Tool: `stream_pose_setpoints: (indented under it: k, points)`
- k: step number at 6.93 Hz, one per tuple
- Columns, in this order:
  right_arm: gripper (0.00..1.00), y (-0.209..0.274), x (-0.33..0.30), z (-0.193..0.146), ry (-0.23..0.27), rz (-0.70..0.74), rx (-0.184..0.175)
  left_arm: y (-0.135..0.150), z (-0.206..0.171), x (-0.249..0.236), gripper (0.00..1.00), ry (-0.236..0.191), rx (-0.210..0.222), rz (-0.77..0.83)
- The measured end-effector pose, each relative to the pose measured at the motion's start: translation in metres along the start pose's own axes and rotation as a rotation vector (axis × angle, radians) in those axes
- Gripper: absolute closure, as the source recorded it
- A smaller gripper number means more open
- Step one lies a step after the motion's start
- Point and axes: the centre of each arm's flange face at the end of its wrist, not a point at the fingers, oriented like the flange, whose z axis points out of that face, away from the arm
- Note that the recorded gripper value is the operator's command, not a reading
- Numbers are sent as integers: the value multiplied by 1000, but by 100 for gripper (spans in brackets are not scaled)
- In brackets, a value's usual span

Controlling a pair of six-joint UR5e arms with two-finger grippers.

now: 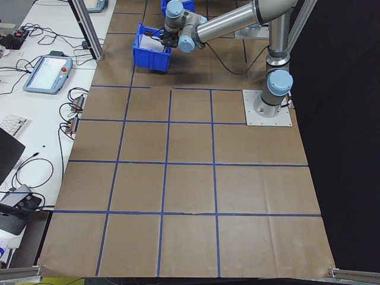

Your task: Place battery box in front

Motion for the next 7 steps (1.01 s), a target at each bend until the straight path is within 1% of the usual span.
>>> stream_pose_setpoints:
  k: [1,2,3,4,5,6,7]
  points:
    - [100,0,-1,2,-7,0,0,4,14,11,99,-10,-17,0]
    - [100,1,-1,3,-11,0,-1,5,22,17,91,-17,-33,-6]
    - [99,2,-2,4,-16,3,-2,3,27,23,38,-19,-41,-11]
    - [99,2,-6,5,-35,7,2,4,28,26,3,-21,-39,-16]
    - [98,-2,-16,8,-64,10,13,3,27,26,0,-32,-28,-24]
    - [98,-8,-30,11,-75,12,17,1,27,25,0,-51,-21,-34]
    - [99,-15,-48,15,-80,23,19,0,22,24,1,-57,-17,-41]
